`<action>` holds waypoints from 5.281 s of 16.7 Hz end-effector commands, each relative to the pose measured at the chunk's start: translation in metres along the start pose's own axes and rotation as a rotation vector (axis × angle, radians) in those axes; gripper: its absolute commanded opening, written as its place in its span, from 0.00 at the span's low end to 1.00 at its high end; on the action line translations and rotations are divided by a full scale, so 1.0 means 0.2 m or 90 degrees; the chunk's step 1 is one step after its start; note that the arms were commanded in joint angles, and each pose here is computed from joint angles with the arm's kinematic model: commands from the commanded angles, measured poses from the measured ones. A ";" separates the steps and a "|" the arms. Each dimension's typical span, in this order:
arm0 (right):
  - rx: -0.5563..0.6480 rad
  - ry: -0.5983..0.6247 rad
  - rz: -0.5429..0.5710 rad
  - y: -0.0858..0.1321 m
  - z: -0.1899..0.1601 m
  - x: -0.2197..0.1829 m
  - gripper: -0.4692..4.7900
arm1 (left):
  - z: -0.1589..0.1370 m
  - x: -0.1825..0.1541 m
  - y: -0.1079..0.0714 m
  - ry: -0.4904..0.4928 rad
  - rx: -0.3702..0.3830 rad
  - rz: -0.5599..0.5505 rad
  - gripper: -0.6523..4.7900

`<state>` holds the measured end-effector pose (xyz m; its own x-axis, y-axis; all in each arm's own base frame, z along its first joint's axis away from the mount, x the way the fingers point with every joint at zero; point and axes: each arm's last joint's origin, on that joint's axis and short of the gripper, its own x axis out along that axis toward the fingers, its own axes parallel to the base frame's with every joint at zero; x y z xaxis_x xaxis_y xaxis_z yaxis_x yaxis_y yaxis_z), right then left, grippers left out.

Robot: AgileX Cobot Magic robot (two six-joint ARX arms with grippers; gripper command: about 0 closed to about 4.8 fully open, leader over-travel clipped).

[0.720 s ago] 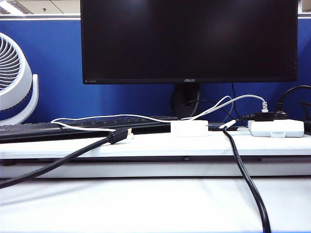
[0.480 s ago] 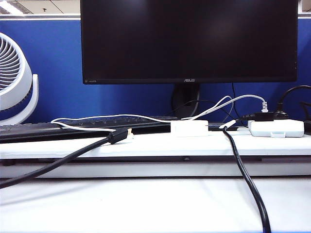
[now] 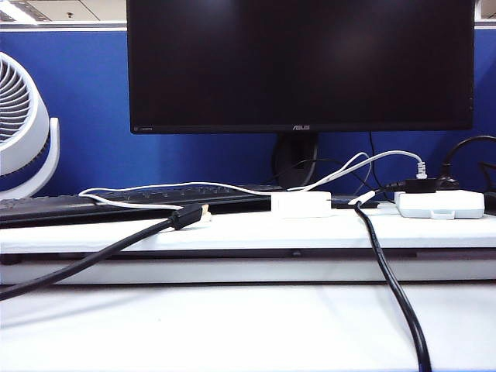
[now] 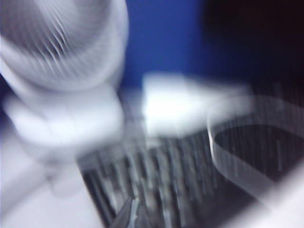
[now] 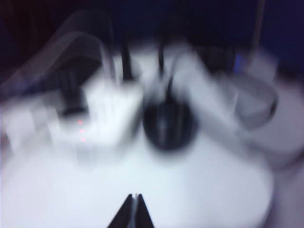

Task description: Pick up the Type-C charging cable and the charging base, insert one end of the Type-C charger into the corresponding slot on the base, and finally place the plugged-in charger back on the table.

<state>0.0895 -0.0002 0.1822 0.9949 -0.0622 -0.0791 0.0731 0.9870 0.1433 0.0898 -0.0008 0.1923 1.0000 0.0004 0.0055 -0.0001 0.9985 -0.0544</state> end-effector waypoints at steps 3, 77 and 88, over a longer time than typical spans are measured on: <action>0.030 -0.078 -0.031 0.03 0.33 -0.07 0.08 | 0.35 0.02 -0.01 -0.087 -0.008 0.042 0.11; 0.177 0.223 0.308 0.56 0.95 0.67 0.08 | 0.28 1.12 -1.04 0.623 0.497 -0.533 0.74; 0.177 0.224 0.312 0.56 0.95 0.67 0.08 | 0.26 1.21 -1.10 0.693 0.486 -0.529 0.74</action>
<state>0.2449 0.0734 0.3704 0.8340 0.4782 -0.2753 -0.3027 0.8137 0.4963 0.3292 -0.2162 0.2594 0.2512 -0.2412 -0.9374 0.8691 0.4824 0.1088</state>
